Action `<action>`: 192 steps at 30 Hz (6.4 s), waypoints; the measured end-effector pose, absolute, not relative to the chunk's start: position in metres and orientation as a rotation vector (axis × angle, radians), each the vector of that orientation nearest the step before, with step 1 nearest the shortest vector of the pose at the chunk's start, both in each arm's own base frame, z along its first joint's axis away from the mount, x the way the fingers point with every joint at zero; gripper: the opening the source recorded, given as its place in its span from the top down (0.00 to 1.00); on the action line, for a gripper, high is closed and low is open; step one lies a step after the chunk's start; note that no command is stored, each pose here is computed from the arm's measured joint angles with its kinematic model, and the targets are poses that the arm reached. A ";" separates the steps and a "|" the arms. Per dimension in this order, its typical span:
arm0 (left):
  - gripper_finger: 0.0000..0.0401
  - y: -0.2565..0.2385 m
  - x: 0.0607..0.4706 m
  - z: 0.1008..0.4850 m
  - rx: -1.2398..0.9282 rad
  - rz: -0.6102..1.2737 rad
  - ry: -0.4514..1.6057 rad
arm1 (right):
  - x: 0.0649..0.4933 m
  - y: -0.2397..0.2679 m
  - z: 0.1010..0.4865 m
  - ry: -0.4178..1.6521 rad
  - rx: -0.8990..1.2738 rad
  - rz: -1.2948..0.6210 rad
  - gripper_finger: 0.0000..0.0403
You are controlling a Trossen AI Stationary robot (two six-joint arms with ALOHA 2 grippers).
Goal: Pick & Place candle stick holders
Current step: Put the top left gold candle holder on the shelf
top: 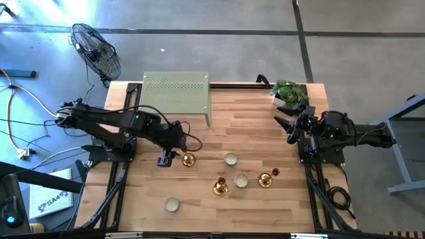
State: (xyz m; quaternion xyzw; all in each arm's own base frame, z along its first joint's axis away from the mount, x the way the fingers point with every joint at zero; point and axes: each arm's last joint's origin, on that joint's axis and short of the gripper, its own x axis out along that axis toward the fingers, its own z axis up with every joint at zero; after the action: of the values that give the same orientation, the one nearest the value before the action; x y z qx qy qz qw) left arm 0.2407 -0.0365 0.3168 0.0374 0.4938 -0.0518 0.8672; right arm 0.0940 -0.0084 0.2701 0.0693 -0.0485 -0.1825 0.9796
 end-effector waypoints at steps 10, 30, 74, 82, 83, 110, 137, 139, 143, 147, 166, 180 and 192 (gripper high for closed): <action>0.49 -0.035 0.247 0.317 0.110 -0.066 0.992 | 0.096 -0.008 0.269 -0.082 0.141 -0.357 0.47; 0.49 -0.037 0.261 0.297 0.130 -0.043 1.093 | 0.096 -0.007 0.267 -0.065 0.138 -0.335 0.47; 0.92 -0.036 0.260 0.298 0.090 0.013 1.089 | 0.096 -0.007 0.266 -0.051 0.136 -0.327 0.47; 0.92 -0.035 0.257 0.296 -0.042 0.128 1.117 | 0.096 -0.007 0.264 -0.031 0.132 -0.324 0.47; 0.92 -0.035 0.255 0.296 -0.059 0.145 1.133 | 0.096 -0.007 0.264 -0.031 0.132 -0.323 0.47; 0.43 -0.030 0.253 0.295 -0.016 0.323 1.120 | 0.097 -0.006 0.264 -0.030 0.158 -0.294 0.47; 0.39 -0.031 0.263 0.299 0.152 0.206 1.040 | 0.097 -0.006 0.262 -0.007 0.154 -0.300 0.47; 0.39 -0.031 0.263 0.299 0.152 0.205 1.041 | 0.097 -0.006 0.262 -0.007 0.153 -0.301 0.47; 0.39 -0.031 0.263 0.299 0.152 0.205 1.041 | 0.097 -0.006 0.262 -0.007 0.153 -0.300 0.47; 0.39 -0.031 0.263 0.299 0.152 0.205 1.041 | 0.097 -0.006 0.262 -0.007 0.153 -0.300 0.47; 0.68 -0.031 0.261 0.299 0.152 0.198 1.059 | 0.097 -0.006 0.262 -0.007 0.152 -0.299 0.47; 0.68 -0.031 0.261 0.331 0.041 0.250 1.004 | 0.097 -0.006 0.264 -0.031 0.159 -0.301 0.47; 0.68 -0.023 0.229 0.437 -0.024 0.378 0.831 | 0.095 -0.007 0.282 -0.223 0.243 -0.281 0.47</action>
State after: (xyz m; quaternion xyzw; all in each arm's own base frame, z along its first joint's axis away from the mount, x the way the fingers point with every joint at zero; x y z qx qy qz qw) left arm 0.2287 -0.0229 0.4369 -0.0117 0.4011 0.1823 0.8976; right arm 0.0949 -0.0065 0.2815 0.1206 -0.1104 -0.1392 0.9767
